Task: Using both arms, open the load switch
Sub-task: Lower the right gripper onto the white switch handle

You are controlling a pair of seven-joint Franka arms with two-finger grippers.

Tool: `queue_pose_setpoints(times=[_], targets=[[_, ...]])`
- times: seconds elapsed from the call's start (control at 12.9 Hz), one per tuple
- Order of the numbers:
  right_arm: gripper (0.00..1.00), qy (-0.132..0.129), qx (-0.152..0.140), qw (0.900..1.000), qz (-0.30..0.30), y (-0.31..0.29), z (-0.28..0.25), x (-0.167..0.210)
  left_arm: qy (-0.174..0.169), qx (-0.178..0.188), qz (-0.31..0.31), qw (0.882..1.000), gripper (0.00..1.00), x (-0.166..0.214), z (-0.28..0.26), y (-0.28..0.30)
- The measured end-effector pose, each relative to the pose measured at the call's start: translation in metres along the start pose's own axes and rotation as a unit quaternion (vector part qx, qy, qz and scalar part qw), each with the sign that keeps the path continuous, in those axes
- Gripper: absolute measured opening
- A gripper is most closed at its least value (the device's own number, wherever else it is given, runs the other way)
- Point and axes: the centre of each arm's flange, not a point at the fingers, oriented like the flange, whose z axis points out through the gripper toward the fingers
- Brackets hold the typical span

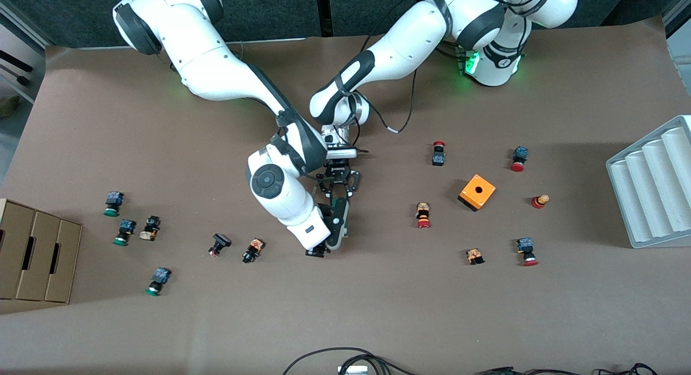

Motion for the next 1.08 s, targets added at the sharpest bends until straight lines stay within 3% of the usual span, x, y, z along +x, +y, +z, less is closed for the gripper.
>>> queue_pose_setpoints(times=[0.39, 1.08], targets=[[0.56, 0.001, -0.02, 1.0, -0.007, -0.011, 0.029, 0.002, 0.0, 0.0, 0.0, 1.0, 0.49, 0.0, 0.0, 0.0], [0.51, 0.001, -0.022, 1.0, -0.006, -0.017, 0.032, 0.007, 0.0, 0.0, 0.0, 1.0, 0.49, 0.0, 0.0, 0.0]])
